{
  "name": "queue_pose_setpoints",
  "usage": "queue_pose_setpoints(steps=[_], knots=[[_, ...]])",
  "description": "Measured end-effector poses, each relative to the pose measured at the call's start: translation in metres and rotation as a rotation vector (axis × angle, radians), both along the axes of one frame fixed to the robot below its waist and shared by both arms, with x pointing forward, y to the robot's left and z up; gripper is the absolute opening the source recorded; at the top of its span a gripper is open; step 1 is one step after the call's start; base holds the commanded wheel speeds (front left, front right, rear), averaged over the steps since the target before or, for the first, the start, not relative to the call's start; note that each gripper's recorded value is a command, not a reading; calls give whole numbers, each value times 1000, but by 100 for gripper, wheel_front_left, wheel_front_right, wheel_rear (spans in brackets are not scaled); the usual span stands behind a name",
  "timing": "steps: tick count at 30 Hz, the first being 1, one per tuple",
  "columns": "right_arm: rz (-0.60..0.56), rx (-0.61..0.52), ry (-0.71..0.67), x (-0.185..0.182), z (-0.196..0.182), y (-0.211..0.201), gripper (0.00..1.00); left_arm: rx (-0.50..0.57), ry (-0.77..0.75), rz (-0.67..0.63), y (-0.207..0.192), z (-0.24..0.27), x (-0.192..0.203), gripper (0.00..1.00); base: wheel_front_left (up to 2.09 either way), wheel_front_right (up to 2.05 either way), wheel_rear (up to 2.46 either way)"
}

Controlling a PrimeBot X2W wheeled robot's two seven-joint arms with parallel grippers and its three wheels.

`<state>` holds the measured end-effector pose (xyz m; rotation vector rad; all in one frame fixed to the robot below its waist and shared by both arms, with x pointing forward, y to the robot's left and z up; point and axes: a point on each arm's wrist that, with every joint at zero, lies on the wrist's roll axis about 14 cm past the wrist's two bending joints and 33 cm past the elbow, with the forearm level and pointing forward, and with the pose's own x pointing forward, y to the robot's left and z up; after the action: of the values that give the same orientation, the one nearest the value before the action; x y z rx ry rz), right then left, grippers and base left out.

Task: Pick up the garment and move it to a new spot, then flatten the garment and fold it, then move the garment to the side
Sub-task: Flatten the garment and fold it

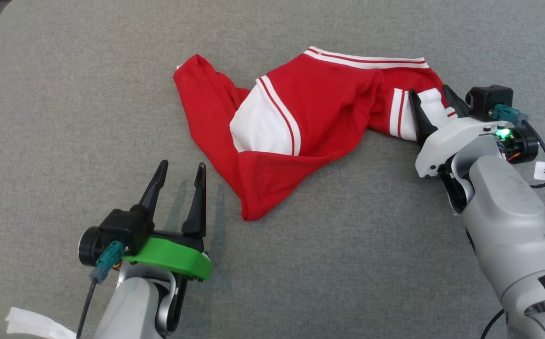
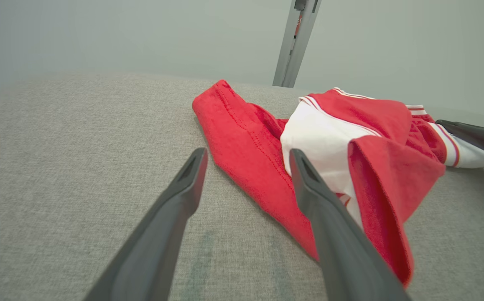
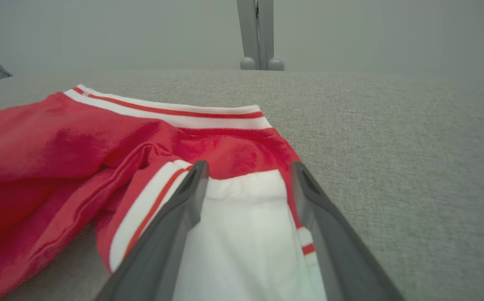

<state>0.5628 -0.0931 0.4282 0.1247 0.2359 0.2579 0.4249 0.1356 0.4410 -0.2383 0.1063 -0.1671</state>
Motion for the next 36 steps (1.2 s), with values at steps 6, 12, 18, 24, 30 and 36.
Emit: queue_pose_setpoints(steps=[6, 12, 18, 24, 30, 36], knots=[[0, 18, 49, -1, -18, 8, 44, 6, 15, 18, 7, -5, 0, 100, 0, 0, 0], [-11, 19, 11, 2, -10, 2, 0, 4, 17, 14, 5, -6, 1, 100, 0, 0, 0], [-24, -18, -195, 20, 53, -13, 0, 3, -2, 8, 3, 1, 0, 100, 0, 0, 0], [19, -105, -529, 22, 162, -10, 0, 1, -13, 6, 2, 7, -8, 100, 0, 0, 0], [63, -160, -608, -23, 174, -9, 0, 2, 4, -7, -4, 4, -24, 100, 0, 0, 0], [-83, -177, -377, -84, 91, -70, 27, 2, 10, -56, -20, 3, -31, 100, 0, 0, 0]])
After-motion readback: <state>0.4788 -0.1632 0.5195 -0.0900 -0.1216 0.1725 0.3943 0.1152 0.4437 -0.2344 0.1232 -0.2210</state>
